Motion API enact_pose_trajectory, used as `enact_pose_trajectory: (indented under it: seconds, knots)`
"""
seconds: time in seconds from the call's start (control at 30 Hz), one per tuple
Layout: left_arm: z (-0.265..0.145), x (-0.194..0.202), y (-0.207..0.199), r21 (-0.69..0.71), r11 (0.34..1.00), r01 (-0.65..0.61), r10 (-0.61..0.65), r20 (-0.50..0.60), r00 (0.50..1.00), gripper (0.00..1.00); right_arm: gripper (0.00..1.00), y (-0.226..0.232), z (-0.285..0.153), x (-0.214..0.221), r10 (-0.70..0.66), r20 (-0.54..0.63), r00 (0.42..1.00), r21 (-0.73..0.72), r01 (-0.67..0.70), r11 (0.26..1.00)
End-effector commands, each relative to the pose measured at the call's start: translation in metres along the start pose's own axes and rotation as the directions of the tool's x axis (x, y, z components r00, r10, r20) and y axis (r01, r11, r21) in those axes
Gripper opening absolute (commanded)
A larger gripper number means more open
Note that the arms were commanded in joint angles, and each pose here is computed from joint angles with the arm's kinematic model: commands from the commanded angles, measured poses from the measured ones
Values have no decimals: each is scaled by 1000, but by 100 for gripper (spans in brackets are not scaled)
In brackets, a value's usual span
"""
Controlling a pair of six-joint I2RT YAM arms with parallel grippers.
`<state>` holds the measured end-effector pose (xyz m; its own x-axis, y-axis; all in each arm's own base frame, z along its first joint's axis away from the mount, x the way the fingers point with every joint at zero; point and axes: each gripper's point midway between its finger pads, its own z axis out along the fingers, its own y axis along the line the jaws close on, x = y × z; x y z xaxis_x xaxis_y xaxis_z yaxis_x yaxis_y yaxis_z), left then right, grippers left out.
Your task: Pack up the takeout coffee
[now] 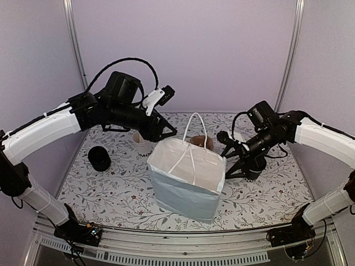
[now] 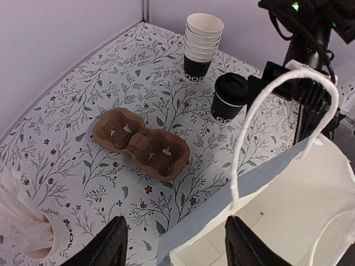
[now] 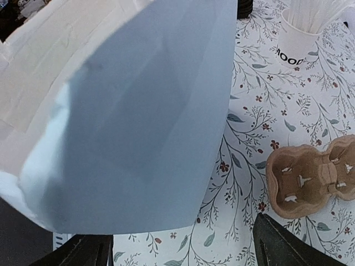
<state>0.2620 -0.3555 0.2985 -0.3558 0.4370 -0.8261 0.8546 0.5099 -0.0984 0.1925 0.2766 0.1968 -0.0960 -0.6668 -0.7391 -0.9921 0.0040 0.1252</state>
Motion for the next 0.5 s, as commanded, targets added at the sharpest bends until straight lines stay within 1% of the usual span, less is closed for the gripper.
enact_pose_trajectory:
  seconds: [0.0, 0.07, 0.27, 0.37, 0.47]
  knots:
    - [-23, -3, -14, 27, 1000, 5, -6, 38, 999, 62, 92, -12, 2, -36, -15, 82, 997, -33, 18, 999]
    - [-35, 3, -14, 18, 1000, 20, -21, 45, 999, 62, 92, -20, 12, -41, 11, 85, 996, -75, -5, 997]
    - [-59, 29, -5, -57, 997, 55, -53, 28, 998, 62, 91, -34, 36, -63, 10, 89, 996, -130, 1, 991]
    - [-69, 38, -1, -93, 993, 77, -74, 28, 997, 62, 90, -37, 49, -71, 18, 68, 998, -157, -7, 988]
    - [-83, 39, 1, -112, 989, 97, -91, 57, 994, 62, 90, -46, 58, -74, 45, 42, 998, -162, -38, 986]
